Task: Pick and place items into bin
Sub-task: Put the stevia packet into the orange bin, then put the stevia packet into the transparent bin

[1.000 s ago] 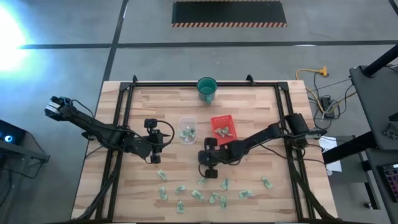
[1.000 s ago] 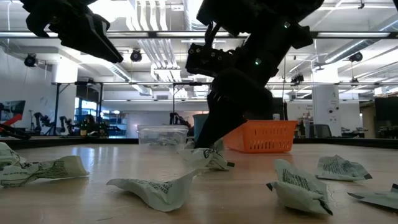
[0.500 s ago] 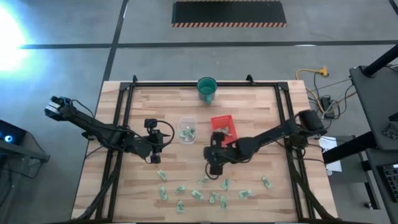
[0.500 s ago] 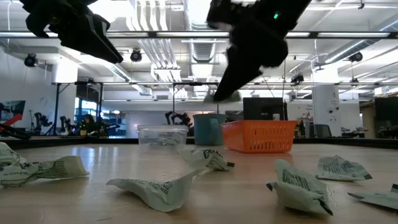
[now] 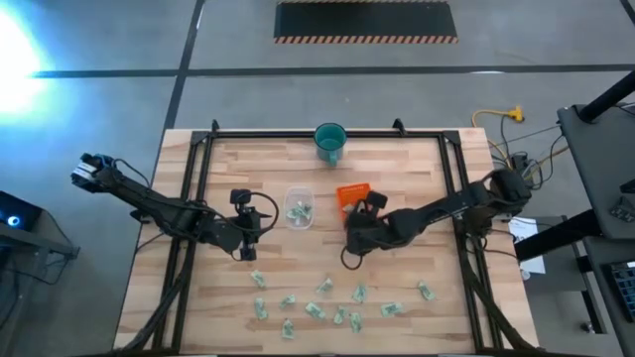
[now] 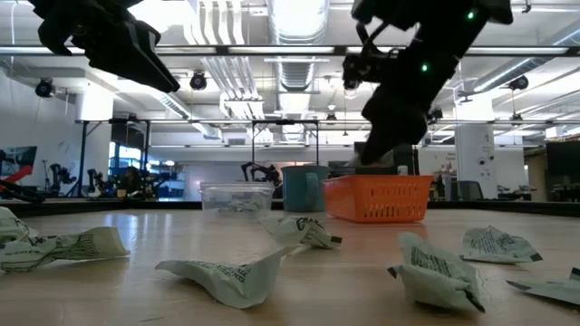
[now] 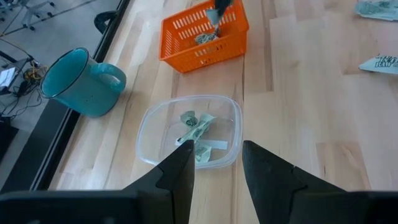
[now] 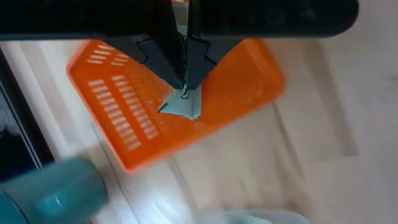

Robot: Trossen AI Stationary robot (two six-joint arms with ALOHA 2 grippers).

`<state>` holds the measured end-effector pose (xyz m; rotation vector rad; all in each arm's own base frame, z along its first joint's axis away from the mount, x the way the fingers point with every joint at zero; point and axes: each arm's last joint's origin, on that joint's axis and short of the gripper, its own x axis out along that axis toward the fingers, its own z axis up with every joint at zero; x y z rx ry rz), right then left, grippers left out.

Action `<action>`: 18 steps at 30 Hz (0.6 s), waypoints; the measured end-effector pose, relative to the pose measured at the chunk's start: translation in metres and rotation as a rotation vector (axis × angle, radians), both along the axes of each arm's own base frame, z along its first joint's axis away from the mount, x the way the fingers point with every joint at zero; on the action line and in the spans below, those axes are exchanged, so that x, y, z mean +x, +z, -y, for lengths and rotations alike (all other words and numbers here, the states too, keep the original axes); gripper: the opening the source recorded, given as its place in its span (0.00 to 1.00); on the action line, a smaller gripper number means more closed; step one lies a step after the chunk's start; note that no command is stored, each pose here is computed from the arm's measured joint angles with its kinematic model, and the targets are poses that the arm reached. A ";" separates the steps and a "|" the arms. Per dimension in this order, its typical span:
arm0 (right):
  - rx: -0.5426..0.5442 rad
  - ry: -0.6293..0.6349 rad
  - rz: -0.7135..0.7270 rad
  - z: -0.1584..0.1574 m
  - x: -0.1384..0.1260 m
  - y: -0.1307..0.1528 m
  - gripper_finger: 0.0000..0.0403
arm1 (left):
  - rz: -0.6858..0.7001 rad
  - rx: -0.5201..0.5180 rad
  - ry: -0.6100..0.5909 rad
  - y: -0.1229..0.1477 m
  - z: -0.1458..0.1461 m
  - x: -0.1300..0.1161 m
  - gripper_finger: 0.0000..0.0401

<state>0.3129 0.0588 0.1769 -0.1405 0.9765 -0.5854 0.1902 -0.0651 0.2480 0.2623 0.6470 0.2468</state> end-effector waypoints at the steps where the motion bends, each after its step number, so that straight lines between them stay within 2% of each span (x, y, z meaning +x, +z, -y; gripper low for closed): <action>1: 0.002 -0.014 -0.001 0.003 -0.001 -0.002 0.02 | 0.000 0.000 0.000 0.000 0.000 0.000 0.30; 9: 0.007 -0.041 0.004 0.009 -0.002 -0.002 0.04 | 0.000 0.000 0.000 0.000 0.000 0.000 0.30; 18: 0.001 -0.033 -0.002 0.011 -0.010 -0.001 0.26 | -0.016 -0.019 -0.018 -0.003 0.001 0.001 0.30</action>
